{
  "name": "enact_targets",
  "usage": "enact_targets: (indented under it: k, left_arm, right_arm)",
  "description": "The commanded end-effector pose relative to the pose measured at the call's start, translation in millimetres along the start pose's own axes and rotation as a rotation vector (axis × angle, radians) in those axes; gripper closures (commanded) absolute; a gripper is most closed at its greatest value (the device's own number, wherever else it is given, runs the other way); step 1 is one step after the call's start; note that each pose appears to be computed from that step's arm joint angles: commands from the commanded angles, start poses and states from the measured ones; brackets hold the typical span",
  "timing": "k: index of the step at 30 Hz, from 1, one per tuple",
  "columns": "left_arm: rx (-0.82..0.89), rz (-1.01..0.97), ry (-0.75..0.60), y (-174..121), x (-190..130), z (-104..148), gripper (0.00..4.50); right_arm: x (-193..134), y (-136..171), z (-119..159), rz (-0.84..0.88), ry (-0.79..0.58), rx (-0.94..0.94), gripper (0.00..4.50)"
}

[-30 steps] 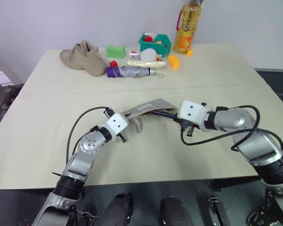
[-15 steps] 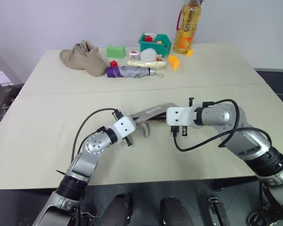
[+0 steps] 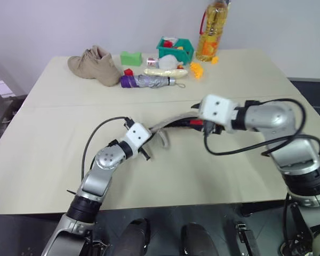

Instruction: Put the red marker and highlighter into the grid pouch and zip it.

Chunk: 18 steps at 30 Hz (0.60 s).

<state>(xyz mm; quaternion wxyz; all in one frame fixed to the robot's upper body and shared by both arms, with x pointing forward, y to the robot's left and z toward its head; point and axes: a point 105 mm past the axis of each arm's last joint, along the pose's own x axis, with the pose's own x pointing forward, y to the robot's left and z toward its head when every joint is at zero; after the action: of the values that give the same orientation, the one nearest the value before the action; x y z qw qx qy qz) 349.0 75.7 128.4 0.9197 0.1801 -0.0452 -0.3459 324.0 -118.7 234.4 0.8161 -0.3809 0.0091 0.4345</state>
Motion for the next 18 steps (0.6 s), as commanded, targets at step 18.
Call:
enact_targets:
  k: [18]
  left_arm:
    - [-0.338,0.106,-0.074,17.8,26.2,45.6,4.5]
  right_arm:
    - [64.1,35.5,-7.4,-0.121,-0.144,0.617,1.75]
